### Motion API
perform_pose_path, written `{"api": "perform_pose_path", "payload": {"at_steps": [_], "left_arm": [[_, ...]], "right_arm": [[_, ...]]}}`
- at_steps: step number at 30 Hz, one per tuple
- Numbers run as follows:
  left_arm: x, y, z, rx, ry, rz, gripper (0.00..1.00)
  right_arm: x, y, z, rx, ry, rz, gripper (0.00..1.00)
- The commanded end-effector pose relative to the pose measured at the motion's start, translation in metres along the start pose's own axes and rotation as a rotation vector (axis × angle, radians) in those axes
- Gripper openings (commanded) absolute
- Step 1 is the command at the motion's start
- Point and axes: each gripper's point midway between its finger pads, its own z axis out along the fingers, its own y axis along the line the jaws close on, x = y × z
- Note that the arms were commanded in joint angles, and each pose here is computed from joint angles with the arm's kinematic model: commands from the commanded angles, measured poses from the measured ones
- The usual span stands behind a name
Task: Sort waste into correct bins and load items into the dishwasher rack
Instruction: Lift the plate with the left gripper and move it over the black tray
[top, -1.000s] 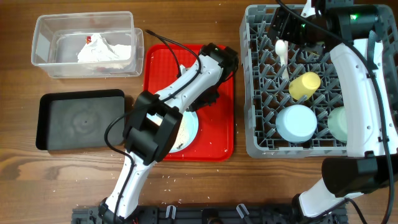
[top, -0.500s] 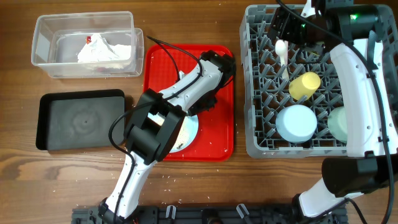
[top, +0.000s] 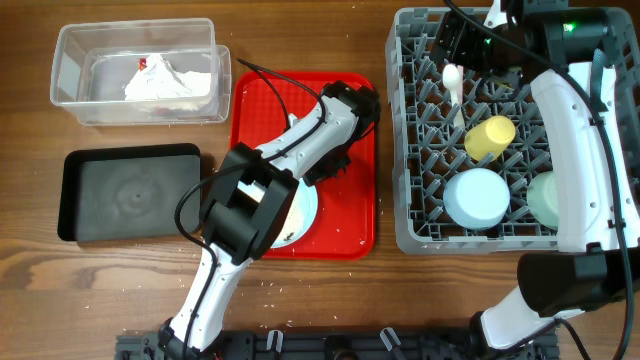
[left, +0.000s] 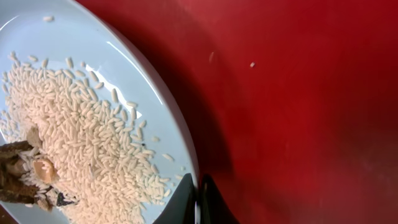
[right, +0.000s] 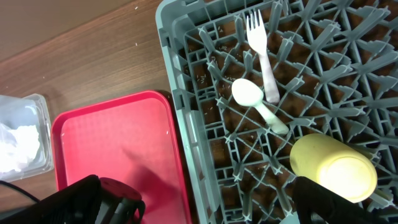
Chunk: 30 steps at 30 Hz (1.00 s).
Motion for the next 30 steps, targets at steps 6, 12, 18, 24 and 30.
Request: {"api": "perform_pose_path", "payload": {"at_steps": [6, 12, 18, 24, 30], "left_arm": [[-0.015, 0.025, -0.032, -0.012, -0.079, -0.005, 0.04], [-0.021, 0.032, -0.037, -0.037, -0.122, 0.075, 0.04], [-0.029, 0.041, -0.039, -0.083, -0.166, 0.11, 0.04], [-0.041, 0.058, -0.053, -0.159, -0.231, 0.128, 0.04], [-0.054, 0.064, -0.06, -0.192, -0.286, 0.178, 0.04]], "right_arm": [[-0.005, -0.001, -0.003, 0.005, -0.017, 0.015, 1.0], [-0.005, -0.001, -0.003, 0.005, -0.017, 0.015, 1.0], [-0.005, -0.001, -0.003, 0.005, -0.017, 0.015, 1.0], [-0.005, -0.001, -0.003, 0.005, -0.017, 0.015, 1.0], [-0.005, -0.001, -0.003, 0.005, -0.017, 0.015, 1.0]]}}
